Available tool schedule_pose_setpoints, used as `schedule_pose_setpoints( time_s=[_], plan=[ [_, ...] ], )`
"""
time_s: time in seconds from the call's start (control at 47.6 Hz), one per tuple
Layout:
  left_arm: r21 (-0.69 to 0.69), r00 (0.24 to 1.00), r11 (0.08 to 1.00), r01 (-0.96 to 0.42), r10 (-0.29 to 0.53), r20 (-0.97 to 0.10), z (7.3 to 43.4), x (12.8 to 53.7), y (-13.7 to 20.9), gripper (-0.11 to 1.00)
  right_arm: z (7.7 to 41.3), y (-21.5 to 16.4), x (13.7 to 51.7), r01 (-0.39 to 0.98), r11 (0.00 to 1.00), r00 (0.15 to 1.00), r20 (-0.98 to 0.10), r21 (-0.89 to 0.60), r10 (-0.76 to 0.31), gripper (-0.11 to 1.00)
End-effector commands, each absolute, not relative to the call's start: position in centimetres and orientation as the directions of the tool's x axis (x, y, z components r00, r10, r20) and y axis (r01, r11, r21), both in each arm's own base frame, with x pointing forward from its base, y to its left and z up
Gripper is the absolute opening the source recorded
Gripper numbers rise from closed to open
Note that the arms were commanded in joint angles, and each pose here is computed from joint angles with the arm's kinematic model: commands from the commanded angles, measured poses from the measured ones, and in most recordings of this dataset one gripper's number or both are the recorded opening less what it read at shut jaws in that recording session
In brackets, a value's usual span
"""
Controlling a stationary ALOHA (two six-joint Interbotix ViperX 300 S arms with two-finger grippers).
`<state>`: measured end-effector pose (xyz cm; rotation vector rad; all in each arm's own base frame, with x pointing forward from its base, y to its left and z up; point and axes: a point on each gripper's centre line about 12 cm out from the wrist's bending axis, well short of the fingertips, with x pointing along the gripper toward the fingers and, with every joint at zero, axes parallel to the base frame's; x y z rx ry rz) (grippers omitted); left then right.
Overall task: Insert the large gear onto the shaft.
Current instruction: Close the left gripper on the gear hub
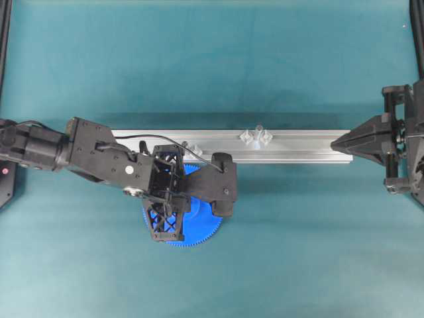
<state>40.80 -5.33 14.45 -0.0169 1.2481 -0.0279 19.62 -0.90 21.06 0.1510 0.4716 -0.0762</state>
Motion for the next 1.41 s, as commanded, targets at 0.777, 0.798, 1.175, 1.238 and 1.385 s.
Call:
schedule_pose_setpoints(
  time_s=[0.777,0.798,1.175,1.238,1.385],
  plan=[
    [-0.023,0.429,0.998,0.059,-0.046,-0.902,17.6,41.7,-5.6,0.95,21.3,-0.9,19.8,0.114,0.984,0.893,-0.448,0.139,-0.04,0.05],
    [-0.024,0.436,0.998,0.059,-0.047,-0.899,17.7,41.8,-5.6,0.94,21.2,-1.0,19.7,0.115,0.984,0.892,-0.45,0.139,-0.041,0.05],
    [-0.024,0.427,0.998,0.057,-0.046,-0.903,17.6,41.7,-5.6,0.94,21.2,-0.9,19.7,0.114,0.984,0.892,-0.45,0.139,-0.04,0.05],
    [-0.023,0.425,0.998,0.059,-0.046,-0.904,17.5,41.7,-5.7,0.94,21.2,-0.9,19.7,0.114,0.984,0.892,-0.45,0.139,-0.04,0.05],
    [-0.023,0.419,0.998,0.056,-0.045,-0.907,17.2,41.8,-5.6,0.94,21.2,-1.0,19.7,0.116,0.984,0.892,-0.451,0.138,-0.041,0.05]
  ],
)
